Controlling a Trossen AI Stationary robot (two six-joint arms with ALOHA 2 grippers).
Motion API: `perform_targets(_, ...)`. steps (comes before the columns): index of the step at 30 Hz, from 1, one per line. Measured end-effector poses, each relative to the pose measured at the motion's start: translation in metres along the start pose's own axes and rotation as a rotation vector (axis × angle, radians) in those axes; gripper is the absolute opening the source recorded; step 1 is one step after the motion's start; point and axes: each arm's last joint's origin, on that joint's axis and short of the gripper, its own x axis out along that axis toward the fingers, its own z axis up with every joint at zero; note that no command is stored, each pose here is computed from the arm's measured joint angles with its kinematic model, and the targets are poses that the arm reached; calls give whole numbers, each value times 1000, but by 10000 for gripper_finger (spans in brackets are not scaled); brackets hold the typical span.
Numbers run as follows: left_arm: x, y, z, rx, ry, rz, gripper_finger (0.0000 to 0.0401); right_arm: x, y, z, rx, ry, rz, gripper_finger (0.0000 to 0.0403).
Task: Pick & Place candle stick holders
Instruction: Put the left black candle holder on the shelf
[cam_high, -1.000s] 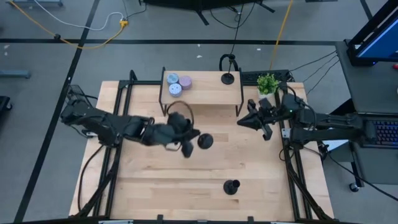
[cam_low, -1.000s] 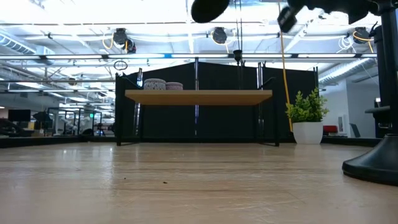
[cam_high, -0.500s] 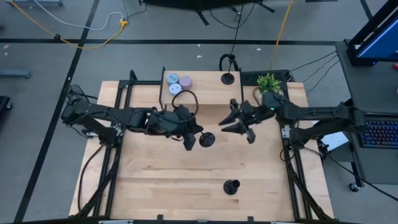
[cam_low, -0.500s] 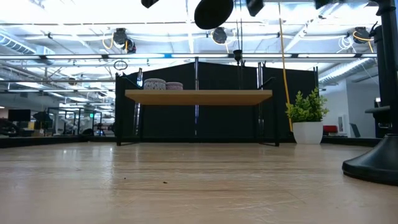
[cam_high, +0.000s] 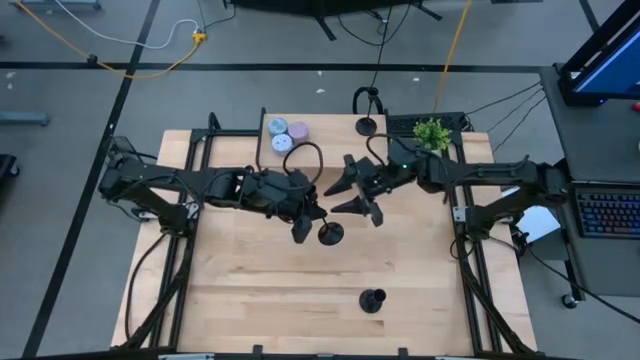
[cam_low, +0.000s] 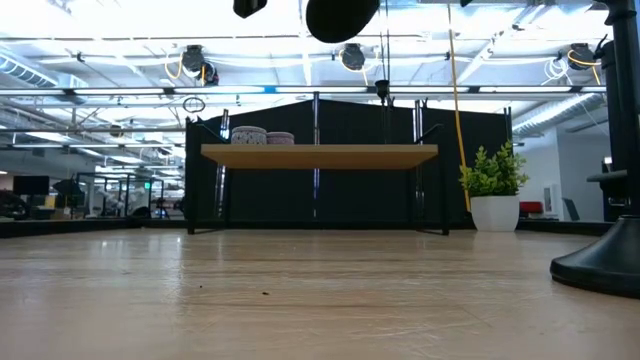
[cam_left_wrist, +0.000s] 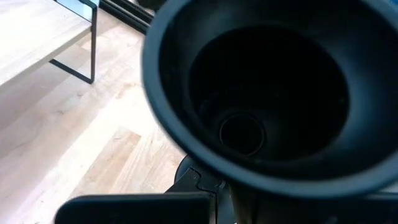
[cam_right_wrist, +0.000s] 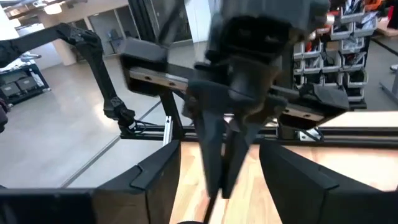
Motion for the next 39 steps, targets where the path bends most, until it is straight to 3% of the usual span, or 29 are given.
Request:
perform_targets(13, 0, -3, 1, -10, -11, -36, 13, 22, -13, -11, 73, -8, 56, 217)
perform_targets(39, 24, -4, -3, -6, -3, -63, 13, 22, -13, -12, 99, 2, 75, 196)
